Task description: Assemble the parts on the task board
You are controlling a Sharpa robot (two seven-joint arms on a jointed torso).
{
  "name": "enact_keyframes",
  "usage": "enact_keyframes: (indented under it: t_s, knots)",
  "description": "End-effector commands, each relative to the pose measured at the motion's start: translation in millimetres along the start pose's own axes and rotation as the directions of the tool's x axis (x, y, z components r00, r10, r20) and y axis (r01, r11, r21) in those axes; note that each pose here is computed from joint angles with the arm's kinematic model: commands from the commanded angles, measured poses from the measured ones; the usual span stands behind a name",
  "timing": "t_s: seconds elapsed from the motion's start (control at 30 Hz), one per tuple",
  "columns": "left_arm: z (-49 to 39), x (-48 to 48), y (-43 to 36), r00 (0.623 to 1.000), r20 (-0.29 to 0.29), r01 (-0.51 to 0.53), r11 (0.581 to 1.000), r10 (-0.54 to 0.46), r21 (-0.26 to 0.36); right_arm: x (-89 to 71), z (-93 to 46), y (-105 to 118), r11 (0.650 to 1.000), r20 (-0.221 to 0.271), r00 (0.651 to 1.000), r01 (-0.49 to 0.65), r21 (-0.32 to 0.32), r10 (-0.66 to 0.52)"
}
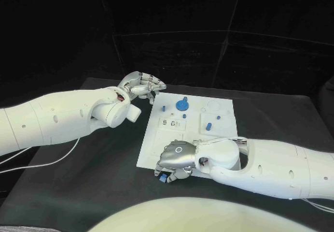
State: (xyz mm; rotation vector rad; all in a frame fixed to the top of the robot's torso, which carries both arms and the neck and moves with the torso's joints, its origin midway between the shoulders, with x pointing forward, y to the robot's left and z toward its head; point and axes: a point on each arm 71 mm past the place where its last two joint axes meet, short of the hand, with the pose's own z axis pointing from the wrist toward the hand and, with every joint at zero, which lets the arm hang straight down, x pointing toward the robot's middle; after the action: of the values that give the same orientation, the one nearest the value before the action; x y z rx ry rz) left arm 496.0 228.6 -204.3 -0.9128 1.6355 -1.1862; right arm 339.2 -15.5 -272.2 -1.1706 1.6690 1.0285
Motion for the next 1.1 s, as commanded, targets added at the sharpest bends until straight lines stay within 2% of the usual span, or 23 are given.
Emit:
enact_keyframes:
  t_s: [0.03,0.8,1.1]
  knots:
    - [0.3,0.4,-2.5,1.0,-0.003,0.006,1.0,-0.006,0.016,1.6,2.1,1,1.0,-0.034,0.999,0.022,0.0,-0.022]
    - [0.7,1.1,-2.1,1.0,-0.004,0.006,1.0,-0.006,0.008,5.8,11.6,1,0.998,-0.11,0.992,0.06,0.018,-0.058]
    - [0.9,1.5,-2.0,1.0,-0.005,0.006,1.0,-0.006,0.004,6.7,14.0,2,0.998,-0.117,0.991,0.06,0.015,-0.058]
